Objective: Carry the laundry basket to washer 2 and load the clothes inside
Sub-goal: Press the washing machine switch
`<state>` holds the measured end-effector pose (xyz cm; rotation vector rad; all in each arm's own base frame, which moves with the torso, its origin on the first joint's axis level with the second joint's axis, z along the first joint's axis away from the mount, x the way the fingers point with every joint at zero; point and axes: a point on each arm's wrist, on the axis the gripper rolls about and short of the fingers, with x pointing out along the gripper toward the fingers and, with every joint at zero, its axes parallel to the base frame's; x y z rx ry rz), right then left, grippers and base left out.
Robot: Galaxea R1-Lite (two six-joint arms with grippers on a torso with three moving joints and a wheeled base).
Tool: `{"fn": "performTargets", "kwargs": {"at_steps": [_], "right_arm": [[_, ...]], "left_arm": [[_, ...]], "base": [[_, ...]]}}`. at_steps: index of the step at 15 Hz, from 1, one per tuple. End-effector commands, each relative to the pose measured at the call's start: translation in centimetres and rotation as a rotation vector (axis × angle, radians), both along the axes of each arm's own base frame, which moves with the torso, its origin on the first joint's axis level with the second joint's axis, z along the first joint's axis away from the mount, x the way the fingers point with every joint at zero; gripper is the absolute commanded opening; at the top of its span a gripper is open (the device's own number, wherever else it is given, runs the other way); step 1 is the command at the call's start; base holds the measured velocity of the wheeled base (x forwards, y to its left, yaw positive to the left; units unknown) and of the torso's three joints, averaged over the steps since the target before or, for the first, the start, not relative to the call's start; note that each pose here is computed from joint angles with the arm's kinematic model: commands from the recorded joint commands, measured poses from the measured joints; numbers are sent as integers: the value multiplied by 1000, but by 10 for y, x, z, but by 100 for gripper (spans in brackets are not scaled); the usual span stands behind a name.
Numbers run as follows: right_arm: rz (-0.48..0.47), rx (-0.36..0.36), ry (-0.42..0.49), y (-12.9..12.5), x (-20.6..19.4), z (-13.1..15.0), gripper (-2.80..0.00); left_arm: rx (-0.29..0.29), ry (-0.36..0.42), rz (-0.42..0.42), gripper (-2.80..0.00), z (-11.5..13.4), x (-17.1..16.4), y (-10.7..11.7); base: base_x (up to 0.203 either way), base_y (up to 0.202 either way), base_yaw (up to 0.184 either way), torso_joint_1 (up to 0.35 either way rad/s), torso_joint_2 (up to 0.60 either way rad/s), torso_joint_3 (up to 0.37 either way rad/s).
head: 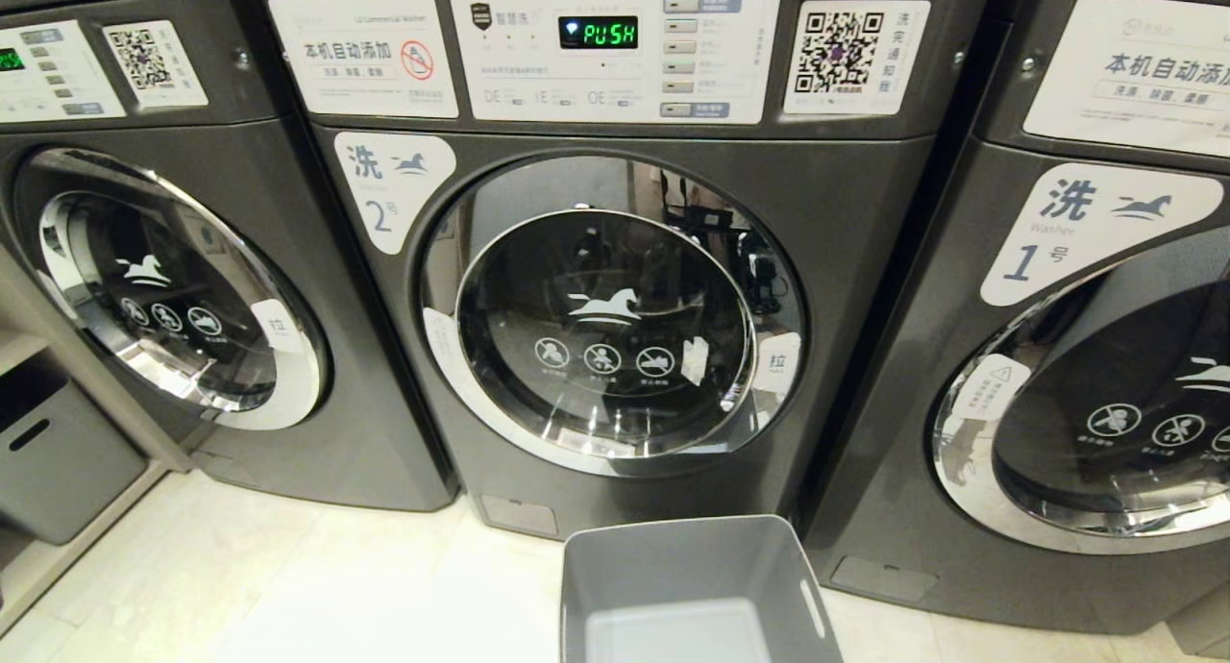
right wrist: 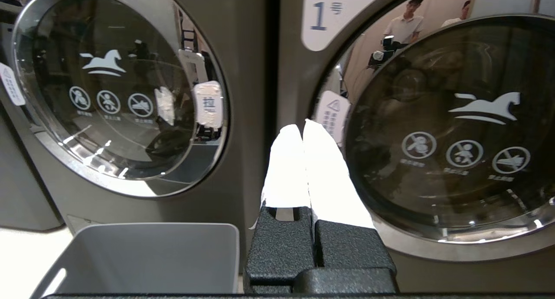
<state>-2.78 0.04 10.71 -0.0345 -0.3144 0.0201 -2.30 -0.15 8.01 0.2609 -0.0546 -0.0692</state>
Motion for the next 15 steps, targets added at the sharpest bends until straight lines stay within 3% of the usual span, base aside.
{"fn": "performTargets", "kwargs": {"at_steps": [1,15], "right_arm": [[1,-1,40,0,4,-11,-280],[1,-1,40,0,4,-11,-280]], "left_arm": [[1,-3,0,-280,0,0,0],[-1,-1,-1,-280,0,0,0]], "base": [[0,-193,1,2,0,4],[0,-183,1,3,4,1]]}}
